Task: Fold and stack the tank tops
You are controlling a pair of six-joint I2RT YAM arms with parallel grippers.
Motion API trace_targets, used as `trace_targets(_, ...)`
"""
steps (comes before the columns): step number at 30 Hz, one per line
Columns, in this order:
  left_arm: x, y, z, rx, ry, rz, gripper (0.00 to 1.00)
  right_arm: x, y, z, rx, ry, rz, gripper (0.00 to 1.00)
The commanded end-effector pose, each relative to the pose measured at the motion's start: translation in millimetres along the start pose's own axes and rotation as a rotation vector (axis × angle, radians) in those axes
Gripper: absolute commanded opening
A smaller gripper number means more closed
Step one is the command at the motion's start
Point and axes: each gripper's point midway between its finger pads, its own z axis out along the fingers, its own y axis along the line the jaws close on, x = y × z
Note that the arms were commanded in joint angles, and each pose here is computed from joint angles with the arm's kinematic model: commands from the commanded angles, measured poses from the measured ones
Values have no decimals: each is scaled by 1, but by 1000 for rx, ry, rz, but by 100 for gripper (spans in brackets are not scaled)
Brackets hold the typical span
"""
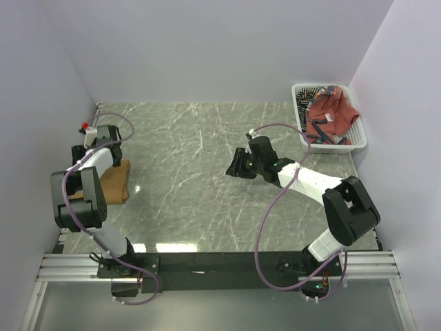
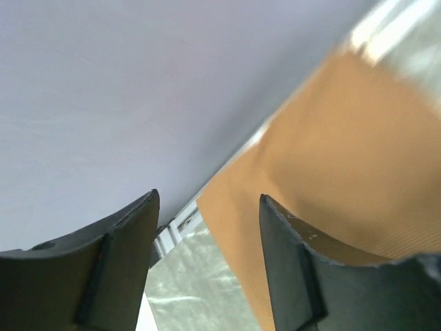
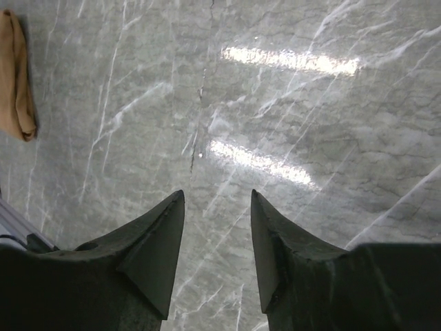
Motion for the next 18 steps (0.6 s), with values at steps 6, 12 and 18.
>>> trace_targets(6,-83,8,-86,202,-74,-484,78,-22,-10,-8,67,-103,-18,53)
trace_targets(12,-94,-67,-250,809,-206,-482,88,-99,-10,-31,141,-258,34,54)
trace_targets(18,-67,-93,-354,1265,-211,-326,97,-246,-77,-80,436,-531,128,60)
